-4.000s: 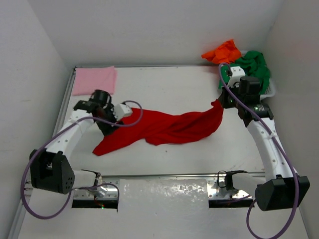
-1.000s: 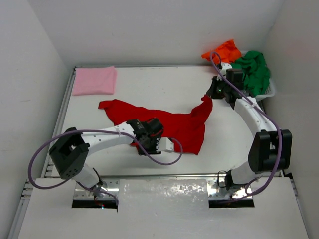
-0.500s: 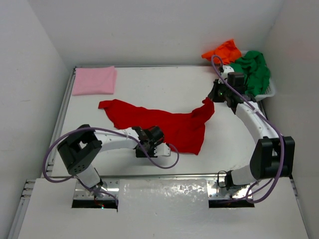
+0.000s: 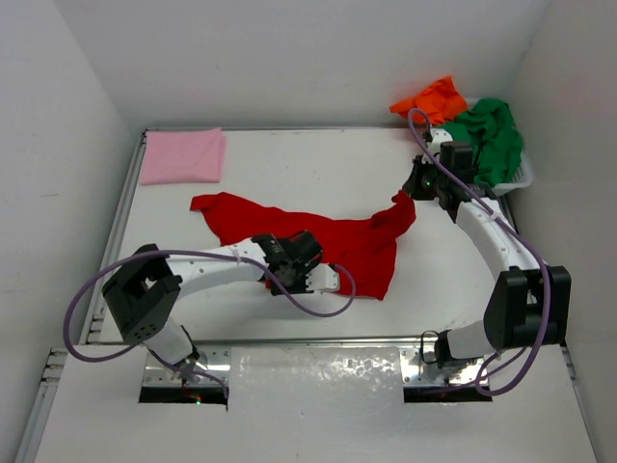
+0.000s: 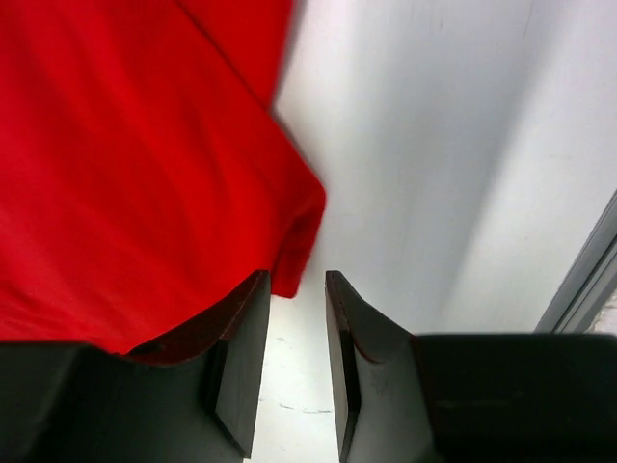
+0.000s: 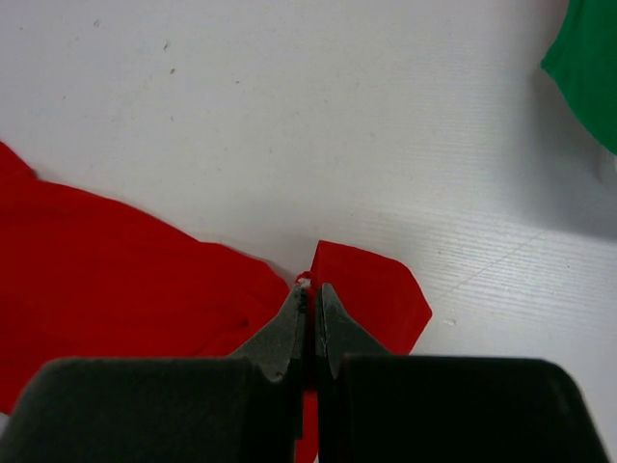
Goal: Fold and stack the t-shirts
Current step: Flatten out the tshirt
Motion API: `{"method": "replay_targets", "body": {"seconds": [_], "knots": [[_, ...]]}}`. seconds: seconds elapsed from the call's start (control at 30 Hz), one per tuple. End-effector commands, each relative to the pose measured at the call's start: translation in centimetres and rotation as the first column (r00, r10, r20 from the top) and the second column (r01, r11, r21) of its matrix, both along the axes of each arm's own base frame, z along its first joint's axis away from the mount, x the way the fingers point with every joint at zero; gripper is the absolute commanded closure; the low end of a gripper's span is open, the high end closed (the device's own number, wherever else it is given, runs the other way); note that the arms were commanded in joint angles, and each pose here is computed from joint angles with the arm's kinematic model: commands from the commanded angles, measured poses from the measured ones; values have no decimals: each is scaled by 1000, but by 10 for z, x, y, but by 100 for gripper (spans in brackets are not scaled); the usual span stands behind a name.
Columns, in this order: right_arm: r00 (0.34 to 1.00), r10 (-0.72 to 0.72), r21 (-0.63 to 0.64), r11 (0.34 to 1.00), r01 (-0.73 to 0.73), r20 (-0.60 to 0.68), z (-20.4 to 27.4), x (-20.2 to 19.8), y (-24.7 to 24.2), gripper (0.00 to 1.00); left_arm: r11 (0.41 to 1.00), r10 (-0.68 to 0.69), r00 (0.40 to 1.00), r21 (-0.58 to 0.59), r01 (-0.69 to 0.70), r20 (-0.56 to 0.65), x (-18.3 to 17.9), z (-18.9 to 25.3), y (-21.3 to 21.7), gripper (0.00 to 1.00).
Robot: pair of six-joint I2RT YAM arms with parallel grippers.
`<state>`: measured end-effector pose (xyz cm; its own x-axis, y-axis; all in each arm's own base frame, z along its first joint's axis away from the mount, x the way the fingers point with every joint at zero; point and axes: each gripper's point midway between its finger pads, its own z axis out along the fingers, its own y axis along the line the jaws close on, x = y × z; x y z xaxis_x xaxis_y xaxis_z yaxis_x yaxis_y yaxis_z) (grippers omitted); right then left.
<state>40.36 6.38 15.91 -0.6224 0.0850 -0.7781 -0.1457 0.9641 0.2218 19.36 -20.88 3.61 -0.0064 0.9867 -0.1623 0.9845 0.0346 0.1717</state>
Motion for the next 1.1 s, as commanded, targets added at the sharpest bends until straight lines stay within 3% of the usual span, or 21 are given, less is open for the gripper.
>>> {"method": "replay_targets", "body": {"seconds": [0.0,0.27,0.43,0.57,0.83,1.07], "knots": [[998,-3,-18,1000,4,58,16,6,-3,100,998,-23,1000,-55,22,-11,-6,19,-11,72],[998,-7,-40,999,9,56,17,7,-7,100,998,-33,999,52,35,-31,-13,-18,13,70],[999,0,-34,999,2,53,17,8,-5,100,992,23,996,121,-33,84,10,-25,20,68],[999,4,-29,1000,-2,48,15,7,-4,100,991,62,986,111,-80,155,26,-25,15,67],[999,11,-25,1000,-10,31,9,6,-2,100,996,67,979,50,-78,193,33,-5,4,68],[1000,15,-28,1000,-14,24,7,6,-2,100,995,41,983,87,-57,177,29,-18,12,67]]}}
